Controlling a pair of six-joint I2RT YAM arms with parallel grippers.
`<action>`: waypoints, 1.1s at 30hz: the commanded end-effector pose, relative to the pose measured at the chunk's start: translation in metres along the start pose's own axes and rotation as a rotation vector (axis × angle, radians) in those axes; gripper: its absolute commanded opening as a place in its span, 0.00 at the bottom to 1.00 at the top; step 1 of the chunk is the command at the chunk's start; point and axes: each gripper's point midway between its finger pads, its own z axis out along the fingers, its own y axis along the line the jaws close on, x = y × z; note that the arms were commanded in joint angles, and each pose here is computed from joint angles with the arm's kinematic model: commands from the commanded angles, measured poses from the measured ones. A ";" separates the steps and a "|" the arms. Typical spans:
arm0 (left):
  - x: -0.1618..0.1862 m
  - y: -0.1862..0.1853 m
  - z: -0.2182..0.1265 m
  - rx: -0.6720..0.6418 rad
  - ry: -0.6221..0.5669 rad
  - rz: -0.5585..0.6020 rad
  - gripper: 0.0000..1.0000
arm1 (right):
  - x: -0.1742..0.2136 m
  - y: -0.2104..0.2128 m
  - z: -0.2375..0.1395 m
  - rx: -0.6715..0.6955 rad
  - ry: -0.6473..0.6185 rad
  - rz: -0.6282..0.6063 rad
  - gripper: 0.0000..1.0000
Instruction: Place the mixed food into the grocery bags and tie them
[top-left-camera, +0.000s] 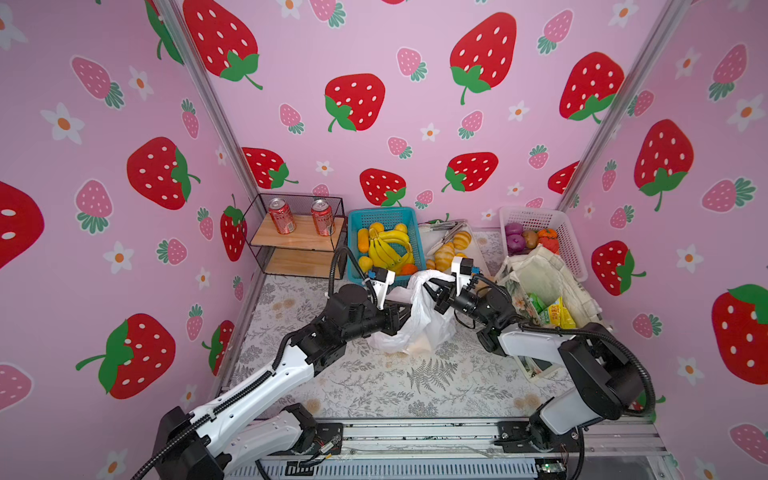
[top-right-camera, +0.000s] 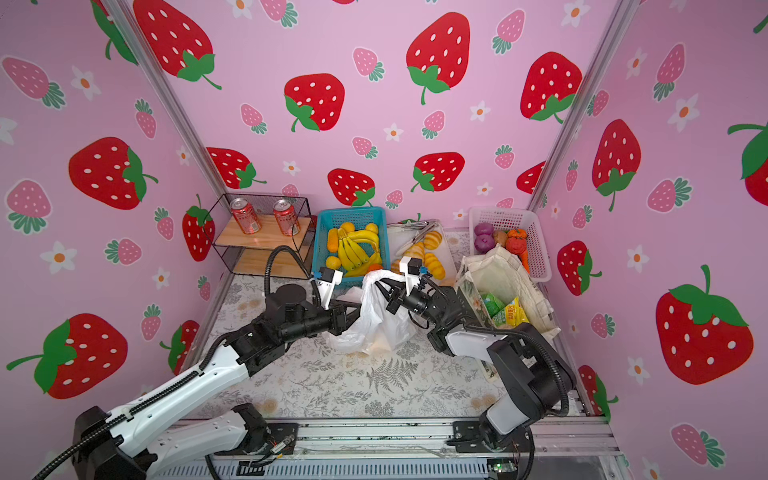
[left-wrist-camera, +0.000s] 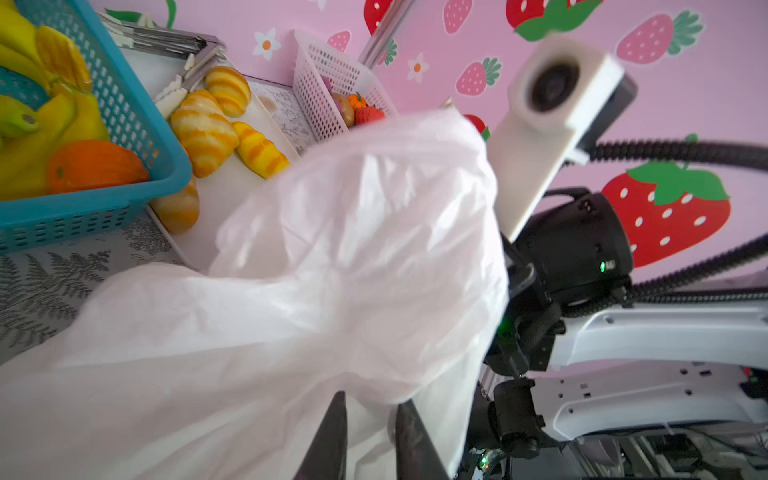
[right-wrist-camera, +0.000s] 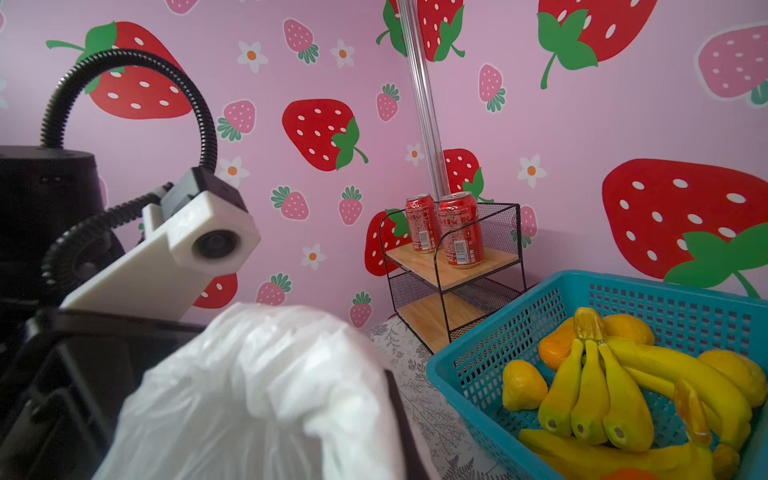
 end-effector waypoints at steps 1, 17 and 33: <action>-0.018 -0.024 0.006 0.065 -0.088 0.032 0.19 | -0.024 0.018 0.008 -0.098 -0.049 0.004 0.00; -0.003 -0.034 0.017 0.071 -0.022 0.162 0.45 | 0.000 0.033 -0.013 -0.247 0.047 0.026 0.00; -0.021 0.043 -0.045 -0.210 -0.124 0.103 0.48 | 0.002 0.032 -0.012 -0.256 0.050 0.031 0.00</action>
